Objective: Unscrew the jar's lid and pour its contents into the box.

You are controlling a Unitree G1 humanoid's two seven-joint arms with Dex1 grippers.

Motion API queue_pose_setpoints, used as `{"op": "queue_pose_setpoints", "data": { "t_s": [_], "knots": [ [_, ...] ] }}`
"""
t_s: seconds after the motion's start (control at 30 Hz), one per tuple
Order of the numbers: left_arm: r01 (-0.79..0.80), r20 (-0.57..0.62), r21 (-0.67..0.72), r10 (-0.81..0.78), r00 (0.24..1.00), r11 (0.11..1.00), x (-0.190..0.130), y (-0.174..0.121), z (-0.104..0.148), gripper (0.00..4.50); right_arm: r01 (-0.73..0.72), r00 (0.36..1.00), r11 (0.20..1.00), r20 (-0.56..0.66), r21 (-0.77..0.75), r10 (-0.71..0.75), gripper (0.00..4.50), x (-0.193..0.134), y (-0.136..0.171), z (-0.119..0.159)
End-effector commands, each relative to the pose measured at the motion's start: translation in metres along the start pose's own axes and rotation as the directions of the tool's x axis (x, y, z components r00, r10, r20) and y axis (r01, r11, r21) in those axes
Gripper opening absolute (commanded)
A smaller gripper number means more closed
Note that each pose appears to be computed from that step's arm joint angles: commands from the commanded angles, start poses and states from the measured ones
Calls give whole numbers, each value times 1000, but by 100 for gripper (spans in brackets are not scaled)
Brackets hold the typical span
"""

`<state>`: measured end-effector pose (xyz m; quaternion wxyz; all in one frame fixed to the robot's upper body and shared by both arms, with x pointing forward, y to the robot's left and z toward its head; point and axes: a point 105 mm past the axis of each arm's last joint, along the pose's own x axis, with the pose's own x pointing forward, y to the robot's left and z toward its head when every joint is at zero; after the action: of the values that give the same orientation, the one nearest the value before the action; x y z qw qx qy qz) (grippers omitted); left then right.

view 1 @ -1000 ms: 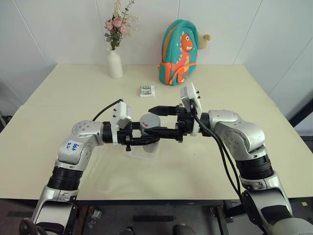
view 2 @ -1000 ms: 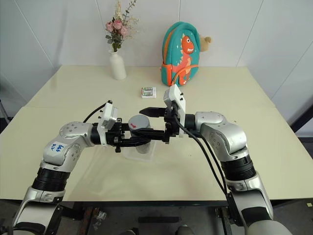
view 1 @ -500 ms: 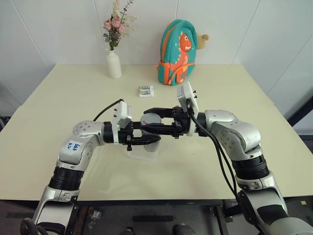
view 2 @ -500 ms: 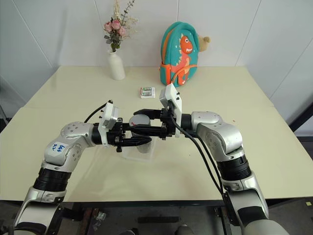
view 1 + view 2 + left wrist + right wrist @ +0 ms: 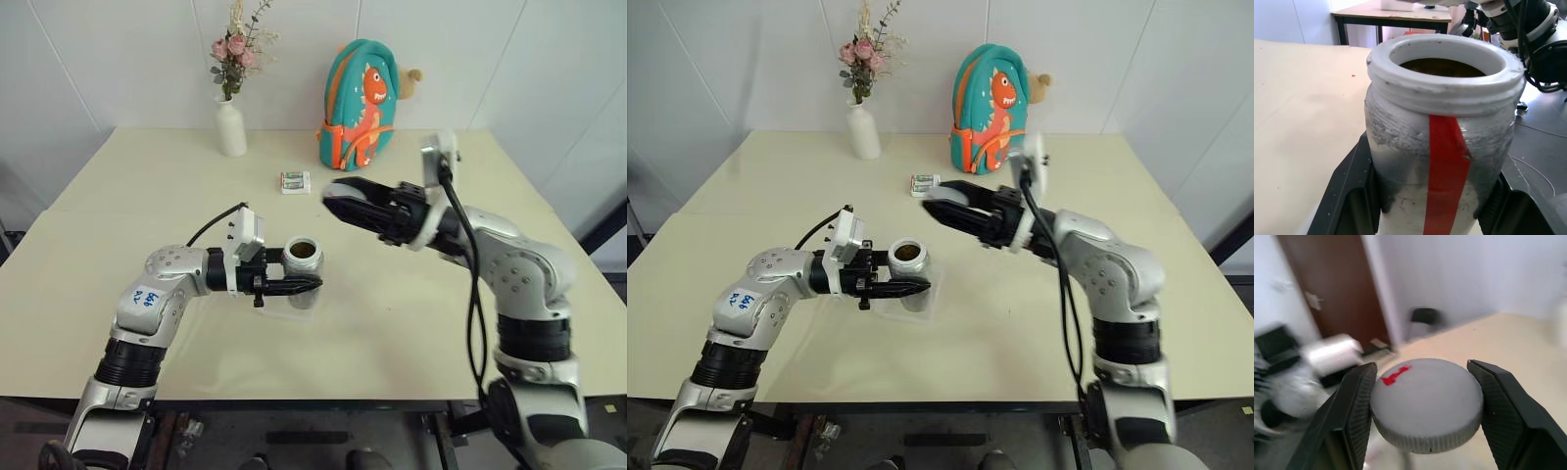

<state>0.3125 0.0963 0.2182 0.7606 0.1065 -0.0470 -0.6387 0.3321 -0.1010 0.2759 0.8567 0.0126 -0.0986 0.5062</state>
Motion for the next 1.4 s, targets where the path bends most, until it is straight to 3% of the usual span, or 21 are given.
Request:
{"op": "queue_pose_setpoints", "data": {
  "t_s": [0.03,0.13,0.23,0.33,0.47,0.57,0.67,0.8,0.9,1.0,1.1,1.23,1.4],
  "knots": [
    [-31,31,44,30,999,999,-11,1,13,197,183,974,956,-91,-230,-208,287,-35,-27,-24],
    [-62,36,31,61,998,998,-15,3,12,197,273,951,941,-90,-202,-296,287,-54,-37,-41],
    [-101,53,12,100,994,995,-17,6,10,197,402,896,877,-83,-264,-436,287,-81,-51,-76],
    [-107,93,-50,111,989,993,-17,7,14,197,530,820,816,-106,-229,-562,287,-108,-63,-111],
    [-97,95,-41,101,990,994,-16,7,17,197,598,772,789,-164,-145,-615,287,-132,-63,-147],
    [-95,90,-28,97,991,995,-15,7,18,197,597,781,797,-161,-90,-604,362,-134,-62,-151],
    [-97,92,-27,99,991,995,-16,8,19,197,563,813,823,-133,-71,-567,448,-129,-59,-141],
    [-97,81,-25,99,992,995,-21,9,21,197,481,873,873,-54,-76,-485,448,-112,-55,-105],
    [-113,45,14,112,993,994,-32,13,22,197,282,955,952,-60,-120,-290,448,-84,-32,-68],
    [-157,-12,72,159,987,985,-45,23,21,197,105,987,980,-100,-170,-124,448,-66,-8,-42],
    [-212,-38,95,216,976,973,-54,36,29,197,-48,986,971,-169,-234,8,448,-54,12,-24],
    [-311,-97,141,325,941,940,-66,53,35,197,-178,976,946,-174,-270,134,448,-36,35,1],
    [-406,-153,275,456,876,872,-63,74,28,197,-256,959,940,-184,-226,217,448,-27,51,4]
  ]
}}
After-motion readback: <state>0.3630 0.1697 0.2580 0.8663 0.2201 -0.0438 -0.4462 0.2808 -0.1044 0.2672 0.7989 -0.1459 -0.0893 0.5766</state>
